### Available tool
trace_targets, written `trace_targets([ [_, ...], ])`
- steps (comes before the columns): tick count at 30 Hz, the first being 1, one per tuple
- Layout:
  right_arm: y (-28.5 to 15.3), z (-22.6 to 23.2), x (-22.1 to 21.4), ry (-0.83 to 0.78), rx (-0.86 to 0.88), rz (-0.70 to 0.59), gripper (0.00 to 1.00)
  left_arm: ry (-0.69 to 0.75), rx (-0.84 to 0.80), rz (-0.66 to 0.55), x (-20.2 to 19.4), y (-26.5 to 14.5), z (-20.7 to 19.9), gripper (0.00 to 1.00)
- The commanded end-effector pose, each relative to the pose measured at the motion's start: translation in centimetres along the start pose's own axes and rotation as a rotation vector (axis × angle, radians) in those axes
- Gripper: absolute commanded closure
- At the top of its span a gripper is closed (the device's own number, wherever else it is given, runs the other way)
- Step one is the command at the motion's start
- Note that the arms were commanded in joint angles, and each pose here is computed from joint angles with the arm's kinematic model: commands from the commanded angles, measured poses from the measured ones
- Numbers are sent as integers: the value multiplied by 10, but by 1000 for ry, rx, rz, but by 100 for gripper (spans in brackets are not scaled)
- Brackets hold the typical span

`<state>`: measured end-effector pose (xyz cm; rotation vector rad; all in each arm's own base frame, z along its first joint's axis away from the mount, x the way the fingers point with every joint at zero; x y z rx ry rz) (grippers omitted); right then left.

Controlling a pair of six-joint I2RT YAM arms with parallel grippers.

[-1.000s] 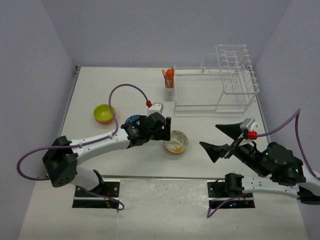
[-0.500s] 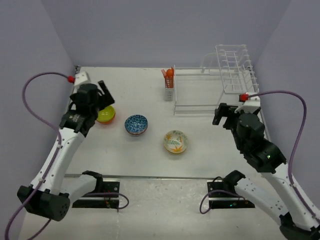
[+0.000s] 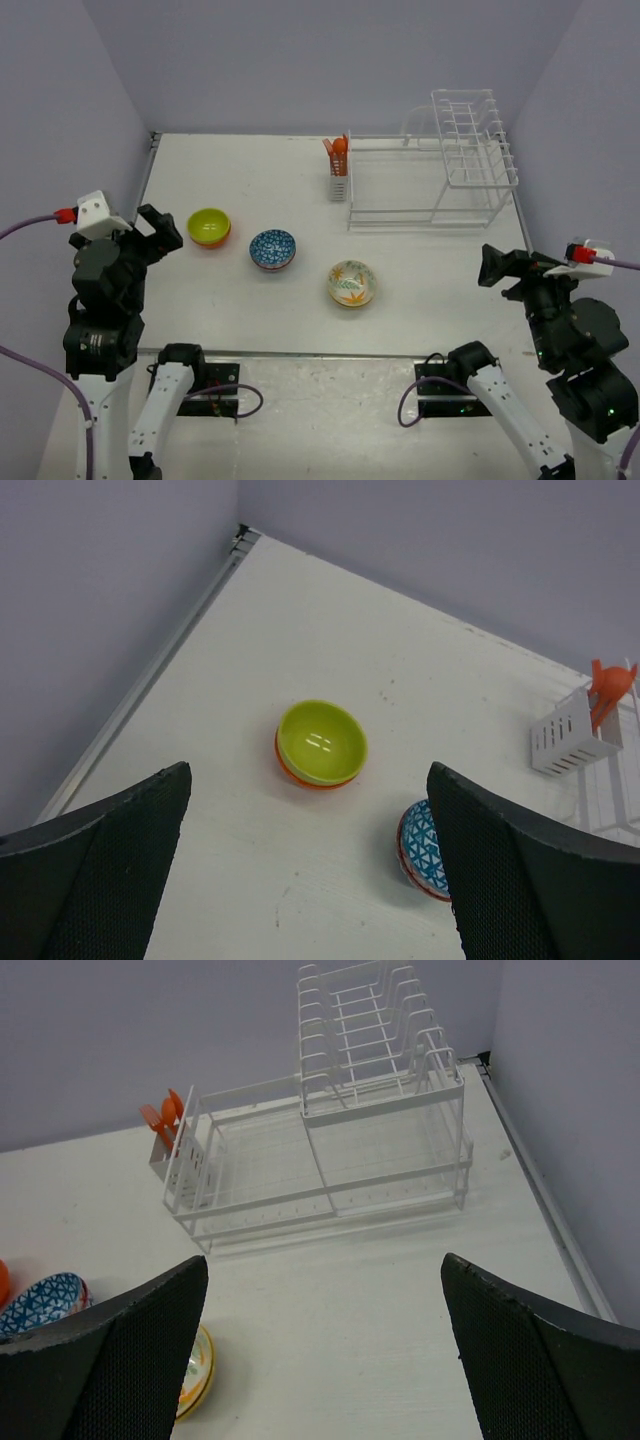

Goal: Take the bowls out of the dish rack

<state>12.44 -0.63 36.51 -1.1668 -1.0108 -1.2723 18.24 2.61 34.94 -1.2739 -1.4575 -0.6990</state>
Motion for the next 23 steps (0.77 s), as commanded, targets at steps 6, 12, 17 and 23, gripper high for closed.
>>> trace_targets([
  [6, -1, -6, -18, -39, 4, -23, 1, 98, -115, 52, -42, -10, 0, 0],
  [12, 15, -2, -29, 2, -17, -19, 1, 98, -99, 52, -42, -7, 2, 0],
  [17, 20, 5, -33, 21, 20, -21, 1, 95, -85, 51, -42, -6, 3, 0],
  [23, 24, 8, -32, 37, 19, -22, 1, 94, -83, 60, -43, -3, 3, 0],
])
Point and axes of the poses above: each gripper's point midway between its finger pads, its own y axis out along the fingers, its own z axis along the line the jaws close on, x = y × z, the point moved 3 cm from there along -y, back along the fingers, and after that the axes turned 3 degrees about -y, right-handed, at the moved point
